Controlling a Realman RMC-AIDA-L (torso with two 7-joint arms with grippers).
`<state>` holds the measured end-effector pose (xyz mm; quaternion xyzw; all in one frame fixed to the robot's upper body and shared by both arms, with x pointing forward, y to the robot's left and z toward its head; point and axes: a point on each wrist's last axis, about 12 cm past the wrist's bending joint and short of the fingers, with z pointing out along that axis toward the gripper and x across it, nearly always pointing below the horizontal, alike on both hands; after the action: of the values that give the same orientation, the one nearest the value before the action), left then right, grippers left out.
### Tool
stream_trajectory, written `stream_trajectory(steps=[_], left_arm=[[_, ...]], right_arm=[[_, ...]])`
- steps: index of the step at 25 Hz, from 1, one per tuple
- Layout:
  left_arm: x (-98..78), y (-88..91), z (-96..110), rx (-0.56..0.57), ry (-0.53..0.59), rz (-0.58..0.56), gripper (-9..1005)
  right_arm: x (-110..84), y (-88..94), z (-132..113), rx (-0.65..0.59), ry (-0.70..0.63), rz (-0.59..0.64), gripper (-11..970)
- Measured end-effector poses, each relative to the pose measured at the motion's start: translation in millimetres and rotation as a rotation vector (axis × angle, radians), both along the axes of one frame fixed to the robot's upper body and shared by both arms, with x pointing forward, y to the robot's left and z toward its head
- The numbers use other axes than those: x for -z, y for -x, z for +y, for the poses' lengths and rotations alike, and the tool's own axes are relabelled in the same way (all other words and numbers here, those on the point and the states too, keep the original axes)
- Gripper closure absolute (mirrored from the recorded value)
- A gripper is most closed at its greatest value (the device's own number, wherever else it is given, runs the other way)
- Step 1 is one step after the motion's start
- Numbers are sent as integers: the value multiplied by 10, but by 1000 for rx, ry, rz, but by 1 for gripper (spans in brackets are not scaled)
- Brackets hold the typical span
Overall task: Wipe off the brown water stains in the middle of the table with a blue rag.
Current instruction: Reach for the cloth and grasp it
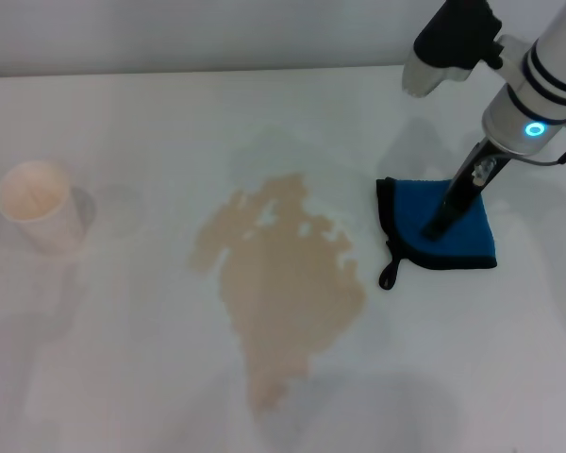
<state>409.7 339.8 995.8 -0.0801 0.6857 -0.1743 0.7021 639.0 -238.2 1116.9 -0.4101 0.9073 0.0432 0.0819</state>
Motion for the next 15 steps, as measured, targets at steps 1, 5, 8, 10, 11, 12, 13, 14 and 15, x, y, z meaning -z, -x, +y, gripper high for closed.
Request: stream_trajectory(steps=[1, 5, 8, 10, 11, 12, 13, 14, 15], left_arm=[[-1, -7, 3, 1, -1, 0, 114], [4, -16, 10, -1, -5, 7, 114], [5, -19, 13, -2, -6, 9, 114], [3, -21, 14, -2, -7, 8, 114], [2, -23, 15, -2, -7, 7, 114], [1, -25, 15, -1, -8, 7, 114], [0, -27, 15, -1, -8, 6, 114], [-1, -30, 14, -1, -8, 6, 114], [-1, -30, 14, -1, -8, 5, 114]], right_arm=[[13, 7, 8, -4, 8, 1, 254], [64, 26, 41, -18, 33, -2, 259], [91, 34, 62, -23, 42, -5, 263], [95, 34, 67, -23, 42, -7, 265], [96, 34, 66, -23, 42, -7, 266], [97, 34, 66, -23, 42, -7, 268], [100, 36, 65, -22, 42, -6, 269], [103, 37, 64, -22, 43, -5, 270], [106, 39, 63, -22, 43, -4, 271]])
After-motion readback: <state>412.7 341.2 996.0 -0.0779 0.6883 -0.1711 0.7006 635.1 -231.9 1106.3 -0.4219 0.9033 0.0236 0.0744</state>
